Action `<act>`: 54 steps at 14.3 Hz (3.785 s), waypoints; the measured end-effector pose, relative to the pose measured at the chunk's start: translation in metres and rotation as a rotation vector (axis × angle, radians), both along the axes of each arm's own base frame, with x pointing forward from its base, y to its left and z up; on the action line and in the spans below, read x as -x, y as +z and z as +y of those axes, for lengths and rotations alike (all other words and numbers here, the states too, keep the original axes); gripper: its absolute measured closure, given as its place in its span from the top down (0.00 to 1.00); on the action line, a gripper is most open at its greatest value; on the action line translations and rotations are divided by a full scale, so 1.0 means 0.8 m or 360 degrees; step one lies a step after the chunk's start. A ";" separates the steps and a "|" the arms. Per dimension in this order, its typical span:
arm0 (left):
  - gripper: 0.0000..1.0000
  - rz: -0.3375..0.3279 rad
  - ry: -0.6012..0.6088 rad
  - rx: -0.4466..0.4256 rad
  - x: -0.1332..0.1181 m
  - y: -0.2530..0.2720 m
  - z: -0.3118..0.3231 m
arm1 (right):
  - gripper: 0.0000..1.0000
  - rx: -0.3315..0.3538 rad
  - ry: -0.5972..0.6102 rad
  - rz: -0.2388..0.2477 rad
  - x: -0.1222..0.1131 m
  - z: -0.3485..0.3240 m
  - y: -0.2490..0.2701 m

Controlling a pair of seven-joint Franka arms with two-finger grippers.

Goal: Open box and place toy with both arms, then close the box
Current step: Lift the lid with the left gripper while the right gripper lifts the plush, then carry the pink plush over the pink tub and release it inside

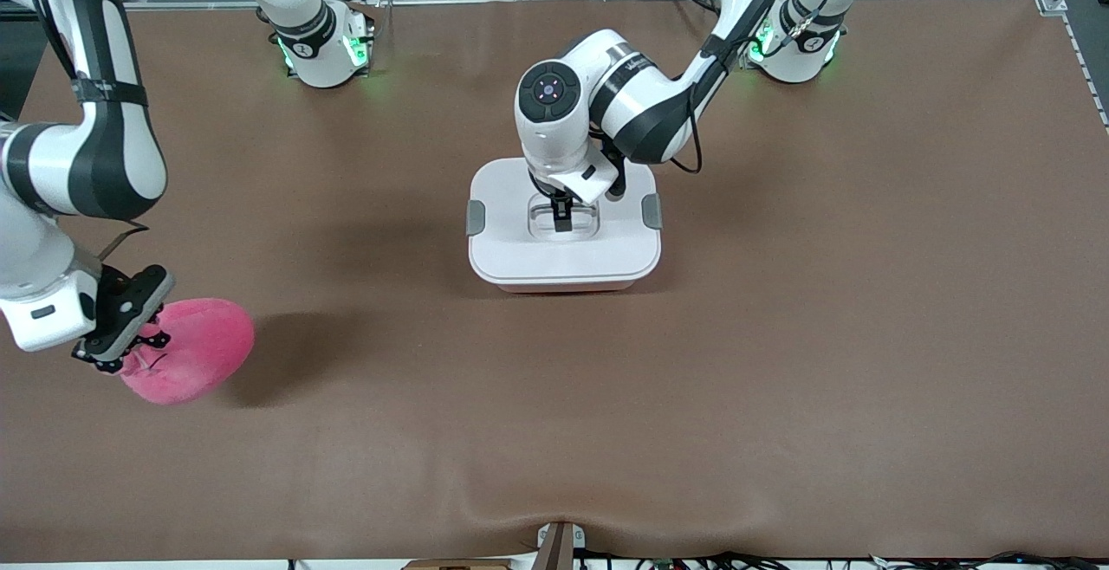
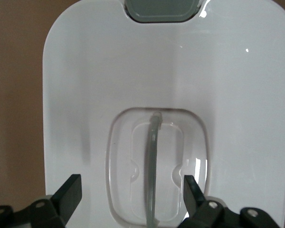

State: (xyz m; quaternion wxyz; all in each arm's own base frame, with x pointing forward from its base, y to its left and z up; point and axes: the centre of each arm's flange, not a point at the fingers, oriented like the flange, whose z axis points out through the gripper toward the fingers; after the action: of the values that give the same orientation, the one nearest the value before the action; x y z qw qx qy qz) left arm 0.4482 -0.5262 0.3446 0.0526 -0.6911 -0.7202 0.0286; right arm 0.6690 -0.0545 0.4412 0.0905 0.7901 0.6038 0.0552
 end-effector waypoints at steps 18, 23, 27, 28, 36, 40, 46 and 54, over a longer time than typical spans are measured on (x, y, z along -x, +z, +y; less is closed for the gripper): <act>0.07 -0.0094 0.0008 0.0060 -0.010 0.042 0.008 | 0.14 0.0170 0.0730 -0.0086 -0.039 0.036 0.001; 0.07 -0.0096 -0.0009 0.0062 -0.025 0.063 0.029 | 0.14 0.0223 0.0937 -0.0093 -0.043 0.049 0.009; 0.07 -0.0091 -0.0043 0.0058 -0.048 0.091 0.069 | 0.14 0.0251 0.1070 -0.0085 -0.048 0.068 0.004; 0.07 -0.0089 -0.0057 0.0057 -0.051 0.096 0.080 | 0.14 0.0261 0.1099 -0.0087 -0.050 0.069 0.005; 0.07 -0.0093 -0.0033 0.0032 -0.075 0.123 0.185 | 0.14 0.0290 0.1235 -0.0094 -0.061 0.093 0.002; 0.07 -0.0102 -0.0035 0.0037 -0.103 0.135 0.258 | 0.14 0.0284 0.1332 -0.0057 -0.058 0.145 0.004; 0.07 -0.0106 0.0006 0.0040 -0.125 0.130 0.333 | 0.14 0.0240 0.1599 0.0128 -0.029 0.259 -0.001; 0.07 -0.0098 -0.0054 0.0053 -0.155 0.125 0.463 | 0.14 0.0519 0.1756 0.0294 0.114 0.543 0.039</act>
State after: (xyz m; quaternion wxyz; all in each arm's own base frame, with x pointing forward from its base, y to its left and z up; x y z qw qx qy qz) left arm 0.5723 -0.1561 0.4449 0.0194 -0.7046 -0.7091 0.0184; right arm 0.5775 0.3800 0.4722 0.1158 0.3361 0.9322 -0.0686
